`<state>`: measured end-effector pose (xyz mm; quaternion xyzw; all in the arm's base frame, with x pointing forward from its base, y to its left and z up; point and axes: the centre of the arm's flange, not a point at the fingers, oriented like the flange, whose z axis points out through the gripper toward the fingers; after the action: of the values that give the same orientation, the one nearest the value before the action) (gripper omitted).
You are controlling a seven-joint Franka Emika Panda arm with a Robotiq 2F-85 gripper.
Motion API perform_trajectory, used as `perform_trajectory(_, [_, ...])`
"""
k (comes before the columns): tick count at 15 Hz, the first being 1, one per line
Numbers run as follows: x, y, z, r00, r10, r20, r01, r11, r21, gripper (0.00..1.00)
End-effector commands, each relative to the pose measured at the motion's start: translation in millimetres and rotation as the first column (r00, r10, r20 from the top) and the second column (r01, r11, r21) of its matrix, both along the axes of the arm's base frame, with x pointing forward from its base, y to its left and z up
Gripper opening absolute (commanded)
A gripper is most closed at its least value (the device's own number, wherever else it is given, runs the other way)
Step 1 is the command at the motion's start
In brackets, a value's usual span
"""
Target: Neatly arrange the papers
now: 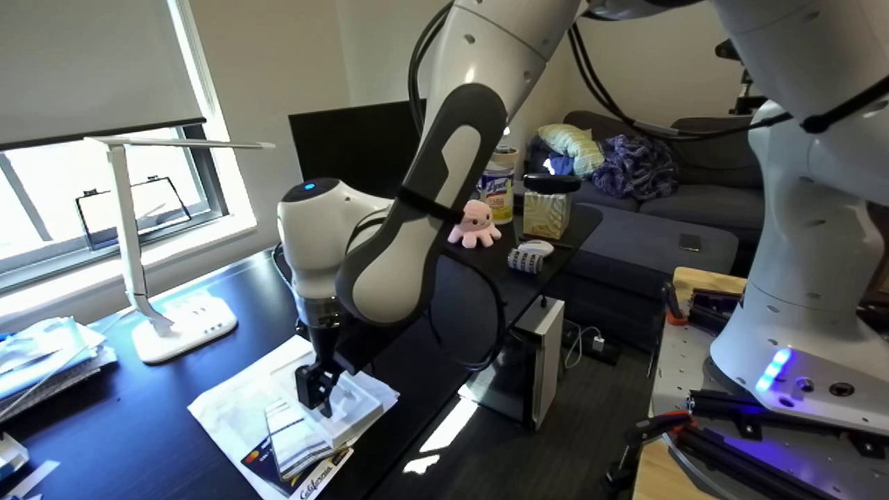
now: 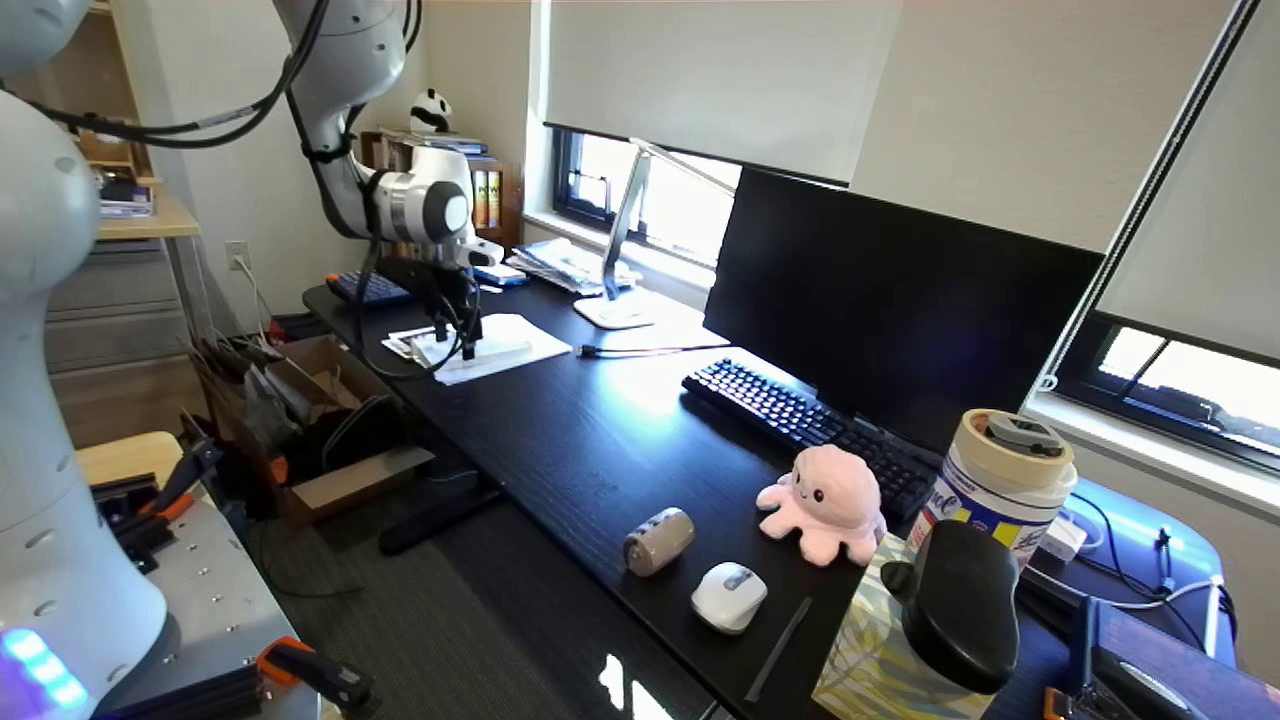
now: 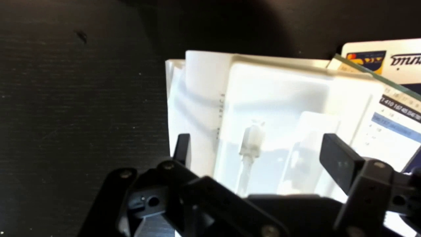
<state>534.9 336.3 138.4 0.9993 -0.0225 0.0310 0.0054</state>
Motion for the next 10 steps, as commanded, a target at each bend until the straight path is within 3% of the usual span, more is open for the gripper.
perform_trajectory(1, [-23, 7, 47, 1.000, 0.017, 0.016, -0.016, 0.997, -0.078, 1.00])
perform_trajectory(5, [-56, 14, 109, 0.990, 0.130, 0.046, -0.119, 0.975, -0.189, 1.00])
perform_trajectory(10, [-111, 23, 173, 0.972, 0.233, 0.011, -0.220, 0.934, -0.282, 1.00])
